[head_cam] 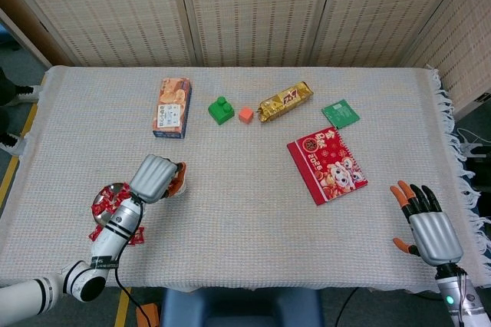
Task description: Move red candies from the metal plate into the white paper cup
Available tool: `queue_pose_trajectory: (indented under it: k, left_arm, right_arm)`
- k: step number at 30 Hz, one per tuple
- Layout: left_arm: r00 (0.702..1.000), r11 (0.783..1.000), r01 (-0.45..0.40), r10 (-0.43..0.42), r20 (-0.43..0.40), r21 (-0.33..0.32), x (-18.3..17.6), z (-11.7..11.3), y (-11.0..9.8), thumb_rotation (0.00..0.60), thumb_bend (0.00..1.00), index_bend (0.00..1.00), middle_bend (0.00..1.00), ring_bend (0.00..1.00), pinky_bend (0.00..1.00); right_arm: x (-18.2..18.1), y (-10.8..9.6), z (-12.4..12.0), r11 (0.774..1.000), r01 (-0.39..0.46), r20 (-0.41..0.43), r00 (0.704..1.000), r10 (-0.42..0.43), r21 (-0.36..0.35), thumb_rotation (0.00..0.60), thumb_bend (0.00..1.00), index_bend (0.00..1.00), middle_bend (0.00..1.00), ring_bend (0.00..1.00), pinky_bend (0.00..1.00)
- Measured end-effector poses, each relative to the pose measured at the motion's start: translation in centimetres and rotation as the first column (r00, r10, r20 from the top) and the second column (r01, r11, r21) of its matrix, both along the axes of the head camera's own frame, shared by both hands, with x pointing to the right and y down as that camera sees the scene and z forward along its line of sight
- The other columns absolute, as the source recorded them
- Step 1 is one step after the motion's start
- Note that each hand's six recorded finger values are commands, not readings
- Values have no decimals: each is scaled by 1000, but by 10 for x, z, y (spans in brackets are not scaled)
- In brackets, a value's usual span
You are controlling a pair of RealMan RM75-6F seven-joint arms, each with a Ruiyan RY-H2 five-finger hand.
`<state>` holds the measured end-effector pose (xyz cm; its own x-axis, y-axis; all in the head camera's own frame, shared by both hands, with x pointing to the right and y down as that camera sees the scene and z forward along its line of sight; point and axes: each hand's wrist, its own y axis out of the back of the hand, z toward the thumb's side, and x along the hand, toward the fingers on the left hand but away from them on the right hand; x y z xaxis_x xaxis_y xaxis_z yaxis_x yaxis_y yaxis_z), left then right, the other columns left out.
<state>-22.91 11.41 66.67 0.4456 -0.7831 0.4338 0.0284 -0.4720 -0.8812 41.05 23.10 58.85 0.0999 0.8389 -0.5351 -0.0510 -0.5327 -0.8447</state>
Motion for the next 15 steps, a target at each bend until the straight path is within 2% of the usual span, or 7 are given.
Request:
queue_pose_trajectory:
  k: [6, 8, 10, 12, 15]
  left_arm:
    - [999, 1000, 2, -2, 32, 4, 1, 16, -3, 600, 728, 704, 730, 693, 1000]
    - [999, 1000, 8, -8, 41, -1, -1, 21, -3, 600, 673, 630, 682, 680, 1000]
    - [999, 1000, 4, -4, 50, -8, -3, 24, -2, 600, 558, 513, 601, 650, 989]
    - [999, 1000, -2, 3, 52, -12, -4, 24, 0, 600, 486, 429, 528, 617, 967]
    - [998, 1000, -7, 8, 55, -20, -8, 24, 1, 600, 428, 303, 416, 545, 937]
  right_arm:
    - [1, 0, -2, 1000, -3, 0, 1000, 3, 5, 600, 41, 0, 0, 0, 0]
    - [1, 0, -2, 1000, -5, 0, 1000, 5, 5, 600, 41, 0, 0, 0, 0]
    - [1, 0, -2, 1000, -5, -1, 1000, 5, 6, 600, 41, 0, 0, 0, 0]
    - [1, 0, -1, 1000, -3, -1, 1000, 3, 4, 600, 41, 0, 0, 0, 0]
    - [-1, 1, -1, 1000, 1, 0, 1000, -1, 3, 600, 41, 0, 0, 0, 0]
